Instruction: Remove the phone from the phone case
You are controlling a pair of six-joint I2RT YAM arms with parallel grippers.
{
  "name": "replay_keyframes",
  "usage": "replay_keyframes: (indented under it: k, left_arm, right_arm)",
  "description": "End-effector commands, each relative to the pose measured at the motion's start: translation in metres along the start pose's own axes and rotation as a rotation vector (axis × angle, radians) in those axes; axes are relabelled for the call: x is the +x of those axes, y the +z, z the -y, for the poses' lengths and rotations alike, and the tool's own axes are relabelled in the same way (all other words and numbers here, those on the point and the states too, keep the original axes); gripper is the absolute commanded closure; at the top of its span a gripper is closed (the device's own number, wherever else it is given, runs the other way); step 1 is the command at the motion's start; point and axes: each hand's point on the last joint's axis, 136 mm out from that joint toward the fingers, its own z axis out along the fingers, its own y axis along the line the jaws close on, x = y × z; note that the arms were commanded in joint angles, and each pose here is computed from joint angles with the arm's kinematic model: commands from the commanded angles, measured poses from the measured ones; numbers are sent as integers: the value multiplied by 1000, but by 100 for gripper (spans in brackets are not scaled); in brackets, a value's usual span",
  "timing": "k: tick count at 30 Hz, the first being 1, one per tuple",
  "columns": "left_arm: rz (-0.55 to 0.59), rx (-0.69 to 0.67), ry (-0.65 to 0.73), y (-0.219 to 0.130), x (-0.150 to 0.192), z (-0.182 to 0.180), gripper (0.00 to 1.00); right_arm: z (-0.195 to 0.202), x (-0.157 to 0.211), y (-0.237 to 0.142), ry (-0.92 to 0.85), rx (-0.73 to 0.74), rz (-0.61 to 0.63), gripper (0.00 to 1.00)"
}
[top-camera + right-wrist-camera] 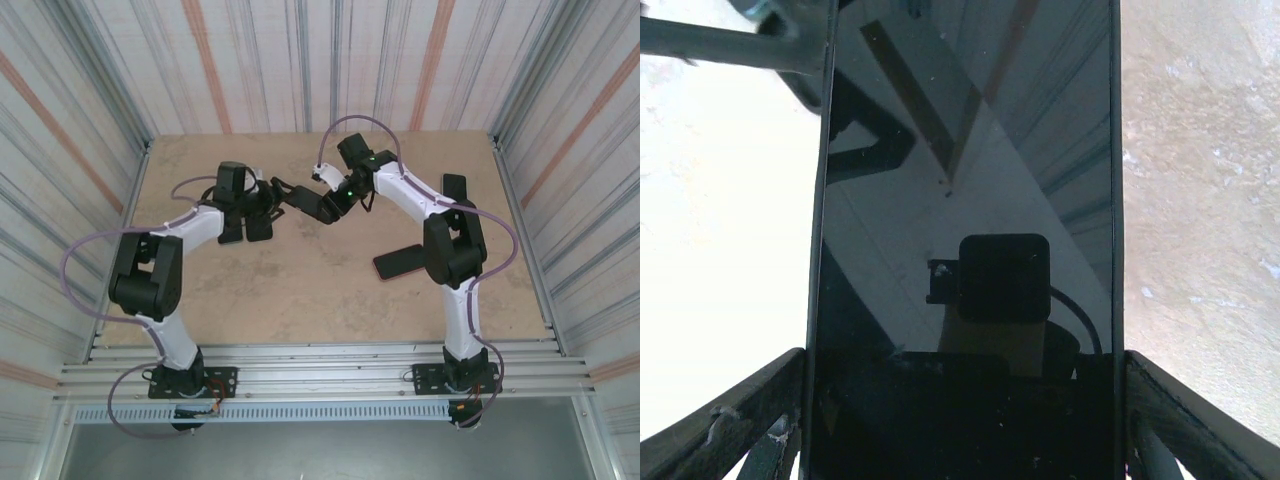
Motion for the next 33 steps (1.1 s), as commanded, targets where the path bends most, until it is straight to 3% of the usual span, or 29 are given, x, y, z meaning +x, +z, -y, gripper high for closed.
replay_keyframes:
  k: [1,18,24,26,29,33]
  left_arm:
    - [27,69,14,10,-16,25,19]
    - [8,209,-42,18,-21,54,87]
    - [9,219,-28,15,-22,62,100]
    - [13,219,-24,13,-23,65,100]
    - [27,226,-21,9,-25,70,100]
    - [58,239,-10,0,-30,82,100]
  right_arm:
    - [-18,-31,-29,2,-48,127,69]
    - [-26,-40,-28,57,-95,191,68]
    - [-27,-43,-31,61,-101,207,65]
    - [-27,-43,-33,65,-100,213,57]
    - [-26,-44,-37,81,-111,229,31]
    - [-24,-47,-51,104,-95,283,17]
